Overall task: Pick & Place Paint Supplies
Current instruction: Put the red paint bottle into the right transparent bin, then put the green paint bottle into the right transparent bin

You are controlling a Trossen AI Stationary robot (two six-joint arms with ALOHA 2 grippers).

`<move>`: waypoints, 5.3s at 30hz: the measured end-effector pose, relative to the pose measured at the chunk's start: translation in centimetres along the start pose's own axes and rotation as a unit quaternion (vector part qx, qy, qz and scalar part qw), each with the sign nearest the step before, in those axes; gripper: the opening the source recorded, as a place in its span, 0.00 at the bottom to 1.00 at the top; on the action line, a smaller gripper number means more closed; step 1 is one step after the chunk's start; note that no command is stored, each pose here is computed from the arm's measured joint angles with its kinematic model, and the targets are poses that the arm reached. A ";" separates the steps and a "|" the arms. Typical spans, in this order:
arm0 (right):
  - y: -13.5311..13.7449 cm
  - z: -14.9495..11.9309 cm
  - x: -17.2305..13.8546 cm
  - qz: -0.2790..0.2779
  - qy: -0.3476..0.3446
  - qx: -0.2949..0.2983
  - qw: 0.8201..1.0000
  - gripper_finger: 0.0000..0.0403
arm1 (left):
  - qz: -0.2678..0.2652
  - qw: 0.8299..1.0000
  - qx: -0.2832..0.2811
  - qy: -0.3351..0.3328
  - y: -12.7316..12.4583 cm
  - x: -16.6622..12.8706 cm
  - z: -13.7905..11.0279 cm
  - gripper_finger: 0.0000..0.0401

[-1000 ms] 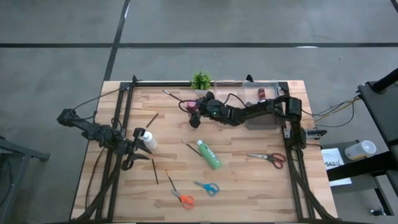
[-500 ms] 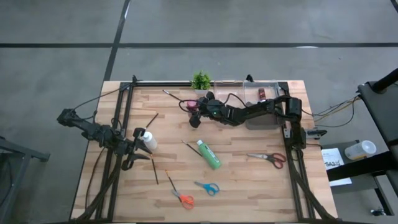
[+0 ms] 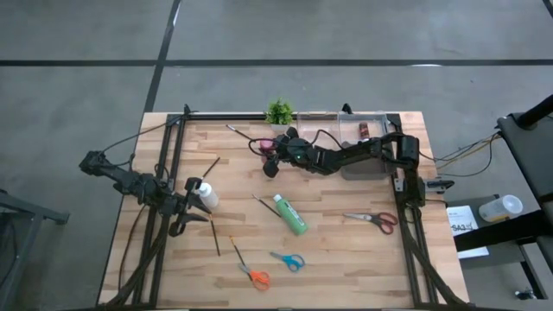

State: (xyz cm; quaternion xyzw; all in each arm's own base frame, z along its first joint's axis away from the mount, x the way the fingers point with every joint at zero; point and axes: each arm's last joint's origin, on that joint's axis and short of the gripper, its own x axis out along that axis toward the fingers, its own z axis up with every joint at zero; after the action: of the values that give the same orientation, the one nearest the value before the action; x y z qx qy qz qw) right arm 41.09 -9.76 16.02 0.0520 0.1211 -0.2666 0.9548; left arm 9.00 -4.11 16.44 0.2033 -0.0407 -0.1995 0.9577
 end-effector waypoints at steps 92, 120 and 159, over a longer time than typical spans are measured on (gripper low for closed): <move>-22.5 5.5 -10.5 -0.295 0.537 -0.124 0.781 0.49 | -0.001 1.000 0.000 0.003 0.0 0.0 0.0 0.29; -22.6 3.3 -8.6 -0.231 0.551 -0.088 0.797 0.49 | -0.001 1.000 0.000 0.003 0.0 0.0 0.0 0.29; -22.1 5.3 -10.6 -0.229 0.537 -0.074 0.809 0.68 | -0.001 1.000 0.000 0.003 0.0 0.0 -0.1 0.29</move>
State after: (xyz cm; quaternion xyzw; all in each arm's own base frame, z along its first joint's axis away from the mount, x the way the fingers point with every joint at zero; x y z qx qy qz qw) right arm 21.85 -24.22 23.15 0.0871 0.6420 -0.3970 0.6501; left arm 9.04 -4.13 16.38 0.2042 -0.0374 -0.2002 0.9575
